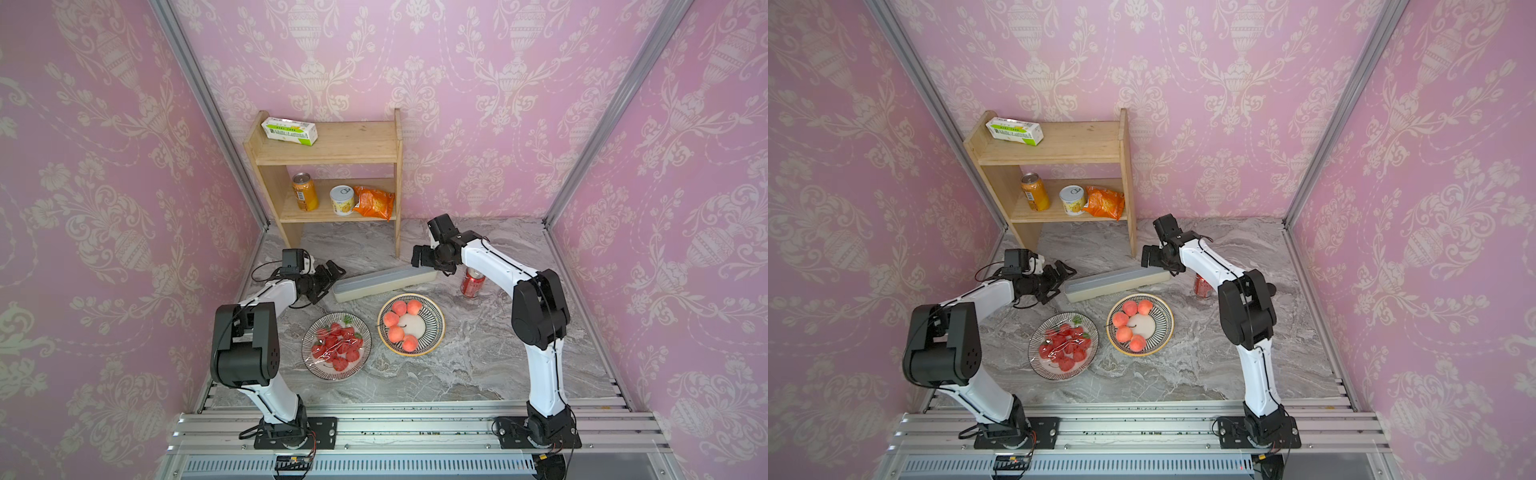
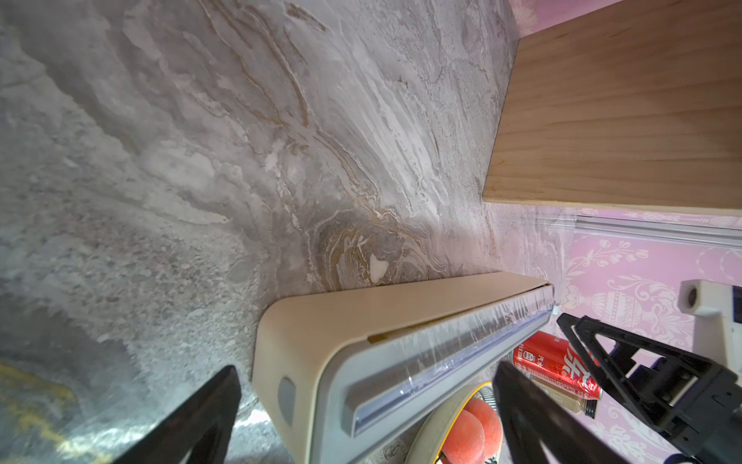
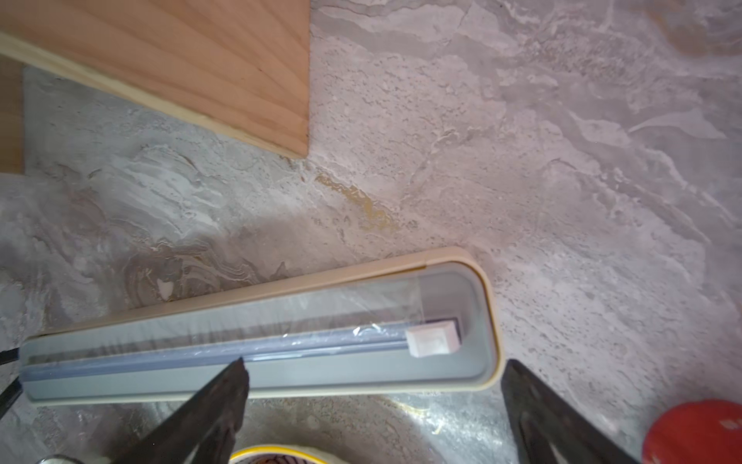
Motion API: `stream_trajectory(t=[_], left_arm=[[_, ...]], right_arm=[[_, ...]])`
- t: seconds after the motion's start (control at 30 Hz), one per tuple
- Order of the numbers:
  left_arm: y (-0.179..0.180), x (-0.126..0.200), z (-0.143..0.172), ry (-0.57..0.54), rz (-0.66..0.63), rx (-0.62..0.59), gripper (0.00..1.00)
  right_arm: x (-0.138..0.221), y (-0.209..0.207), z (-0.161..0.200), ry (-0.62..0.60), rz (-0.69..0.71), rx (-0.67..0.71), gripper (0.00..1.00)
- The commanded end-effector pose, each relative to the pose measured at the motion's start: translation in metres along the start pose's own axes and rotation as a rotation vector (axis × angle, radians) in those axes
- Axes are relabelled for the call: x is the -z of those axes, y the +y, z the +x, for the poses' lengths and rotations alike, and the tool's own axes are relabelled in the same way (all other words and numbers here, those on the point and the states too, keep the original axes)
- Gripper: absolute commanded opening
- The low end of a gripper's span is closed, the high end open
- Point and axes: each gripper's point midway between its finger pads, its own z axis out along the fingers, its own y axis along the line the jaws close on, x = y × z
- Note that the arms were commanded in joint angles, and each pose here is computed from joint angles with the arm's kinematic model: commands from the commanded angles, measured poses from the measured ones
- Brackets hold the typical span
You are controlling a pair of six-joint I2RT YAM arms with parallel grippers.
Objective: Wrap the plate with plastic wrap
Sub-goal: Adjust the plastic wrap cutting box at the center of the board.
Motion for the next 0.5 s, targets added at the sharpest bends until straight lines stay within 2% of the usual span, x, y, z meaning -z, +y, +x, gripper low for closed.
stream_trajectory(t=[0.0,0.17,0.33,0.47], left_arm=[[-0.021,-0.007,-0.004,0.014,0.056,-0.018,0.99],[-0.028,-0.018,-0.004,0.028,0.057,-0.034,0.99],[-0.037,-0.029,0.001,0.054,0.064,-0.049,0.99],[-0.049,-0.037,0.007,0.068,0.074,-0.067,0.99]], right_arm=[[0.006,-0.007,-0.015,-0.028,0.026,-0.033,1.00],[-0.010,-0.012,-0.009,0.008,-0.005,-0.030,1.00],[-0.026,-0.005,-0.007,0.051,-0.125,-0.051,1.00],[-0.026,-0.006,-0.002,0.059,-0.131,-0.041,0.99]])
